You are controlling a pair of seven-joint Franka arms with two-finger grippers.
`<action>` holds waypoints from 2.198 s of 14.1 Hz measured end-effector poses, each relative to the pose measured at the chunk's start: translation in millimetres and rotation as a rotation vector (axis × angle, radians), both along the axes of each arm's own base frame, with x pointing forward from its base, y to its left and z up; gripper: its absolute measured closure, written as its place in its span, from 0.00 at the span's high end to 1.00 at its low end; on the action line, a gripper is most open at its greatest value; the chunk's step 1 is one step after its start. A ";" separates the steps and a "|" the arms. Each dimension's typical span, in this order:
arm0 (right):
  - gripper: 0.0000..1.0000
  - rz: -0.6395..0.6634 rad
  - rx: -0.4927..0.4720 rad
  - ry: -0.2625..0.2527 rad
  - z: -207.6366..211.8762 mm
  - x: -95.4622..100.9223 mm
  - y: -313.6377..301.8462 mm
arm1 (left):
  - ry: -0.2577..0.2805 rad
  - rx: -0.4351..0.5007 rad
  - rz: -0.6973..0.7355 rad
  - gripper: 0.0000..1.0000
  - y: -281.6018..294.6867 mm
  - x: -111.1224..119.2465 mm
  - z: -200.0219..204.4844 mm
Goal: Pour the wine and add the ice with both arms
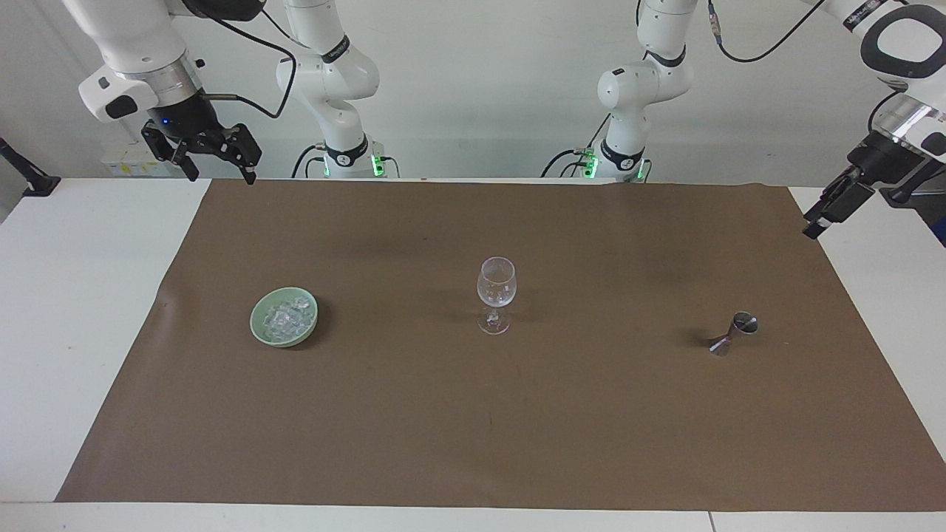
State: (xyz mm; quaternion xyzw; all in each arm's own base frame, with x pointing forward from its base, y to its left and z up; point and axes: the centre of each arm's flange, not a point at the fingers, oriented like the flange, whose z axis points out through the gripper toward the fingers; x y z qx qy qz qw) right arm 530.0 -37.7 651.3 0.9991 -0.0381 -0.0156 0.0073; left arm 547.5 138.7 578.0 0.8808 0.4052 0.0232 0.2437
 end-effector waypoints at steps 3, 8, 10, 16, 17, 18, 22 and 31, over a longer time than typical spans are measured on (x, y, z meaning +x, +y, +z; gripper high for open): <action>1.00 0.000 0.000 0.000 0.0 0.0 0.0 | -0.006 -0.093 0.110 1.00 17.5 12.0 -18.1; 1.00 0.000 0.000 0.000 0.0 0.0 0.0 | -0.018 -0.244 0.270 1.00 49.8 23.5 -44.4; 1.00 0.000 0.000 0.000 0.0 0.0 0.0 | -0.011 -0.302 0.351 1.00 59.0 29.6 -56.1; 1.00 0.000 0.000 0.000 0.0 0.0 0.0 | 0.062 -0.418 0.587 1.00 67.9 41.2 -79.0; 1.00 0.000 0.000 0.000 0.0 0.0 0.0 | 0.073 -0.445 0.614 1.00 67.9 40.4 -84.8; 1.00 0.000 0.000 0.000 0.0 0.0 0.0 | 0.086 -0.480 0.638 1.00 67.4 38.6 -93.3; 1.00 0.000 0.000 0.000 0.0 0.0 0.0 | 0.136 -0.595 0.727 1.00 76.7 23.5 -127.6; 1.00 0.000 0.000 0.000 0.0 0.0 0.0 | 0.243 -0.796 0.859 1.00 93.4 -12.0 -184.8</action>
